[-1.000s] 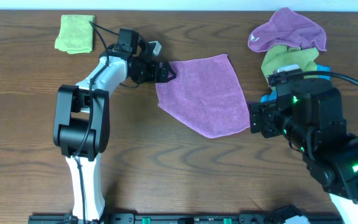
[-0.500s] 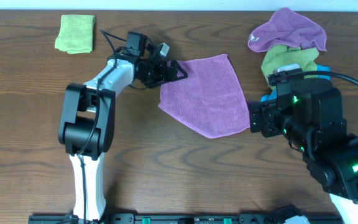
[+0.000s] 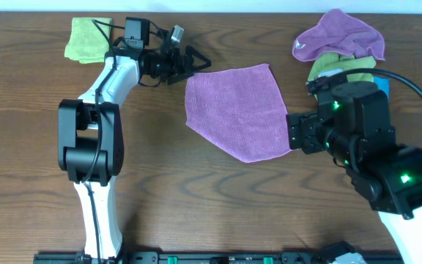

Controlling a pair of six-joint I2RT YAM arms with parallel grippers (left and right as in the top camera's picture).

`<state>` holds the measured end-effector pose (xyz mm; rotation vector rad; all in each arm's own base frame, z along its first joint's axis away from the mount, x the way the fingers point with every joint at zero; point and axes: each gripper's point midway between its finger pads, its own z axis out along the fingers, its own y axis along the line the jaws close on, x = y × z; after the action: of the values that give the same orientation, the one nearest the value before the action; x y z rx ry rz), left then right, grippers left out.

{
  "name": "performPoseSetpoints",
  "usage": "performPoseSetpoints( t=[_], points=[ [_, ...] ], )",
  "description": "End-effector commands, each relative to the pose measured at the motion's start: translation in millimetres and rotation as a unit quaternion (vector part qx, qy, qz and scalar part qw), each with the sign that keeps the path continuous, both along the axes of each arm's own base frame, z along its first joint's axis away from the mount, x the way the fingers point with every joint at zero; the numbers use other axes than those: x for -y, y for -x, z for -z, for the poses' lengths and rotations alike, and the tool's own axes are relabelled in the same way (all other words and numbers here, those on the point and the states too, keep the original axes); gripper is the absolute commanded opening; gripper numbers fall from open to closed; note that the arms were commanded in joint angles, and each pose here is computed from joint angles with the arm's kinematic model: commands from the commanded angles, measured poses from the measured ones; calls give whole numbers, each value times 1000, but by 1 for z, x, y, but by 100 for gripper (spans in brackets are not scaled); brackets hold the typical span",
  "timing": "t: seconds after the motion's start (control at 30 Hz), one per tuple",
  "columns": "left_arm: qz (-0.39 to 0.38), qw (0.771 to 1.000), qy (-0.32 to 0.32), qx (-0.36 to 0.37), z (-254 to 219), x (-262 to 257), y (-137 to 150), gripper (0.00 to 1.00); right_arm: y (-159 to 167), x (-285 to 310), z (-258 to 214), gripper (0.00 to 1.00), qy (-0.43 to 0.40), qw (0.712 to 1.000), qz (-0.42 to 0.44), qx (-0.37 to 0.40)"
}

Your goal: Fold the cloth

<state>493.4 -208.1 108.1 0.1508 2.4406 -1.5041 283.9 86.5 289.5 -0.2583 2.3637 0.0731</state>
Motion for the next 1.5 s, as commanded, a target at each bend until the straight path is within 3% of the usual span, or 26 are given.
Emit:
performPoseSetpoints(
  t=[0.0,0.07,0.23,0.4,0.57,0.67,0.8,0.83,0.9,1.07,1.23,1.47],
  points=[
    [12,1000,21,1,-7,3,-1,100,-2,2,-2,89,3,1000,0,5],
    [5,1000,10,0,-3,2,-3,94,-3,3,-2,89,5,1000,2,5],
    [-30,993,-117,-8,38,-22,-3,95,-3,3,-2,89,5,1000,2,5],
    [-16,981,-194,-8,60,-28,9,95,-6,1,5,88,23,1000,-15,-4],
    [1,976,-218,-18,67,-24,21,95,-17,0,50,82,43,996,-16,-75],
    [7,975,-222,-16,61,-27,25,92,-20,-5,84,73,-1,990,-26,-138],
    [-5,966,-257,1,25,-52,32,93,-21,15,106,77,-29,986,7,-165],
    [-7,965,-261,8,13,-58,35,98,-18,16,113,78,-33,984,6,-175],
    [-17,964,-266,21,-16,-69,43,96,-8,16,134,78,-42,979,1,-202],
    [-40,945,-318,58,-78,-99,74,96,14,-2,177,76,-90,965,-29,-245],
    [-87,927,-352,96,-124,-123,135,96,26,6,207,75,-92,960,-15,-264],
    [-164,917,-355,75,-105,-144,223,96,17,35,222,74,-139,952,68,-263]
  ],
)
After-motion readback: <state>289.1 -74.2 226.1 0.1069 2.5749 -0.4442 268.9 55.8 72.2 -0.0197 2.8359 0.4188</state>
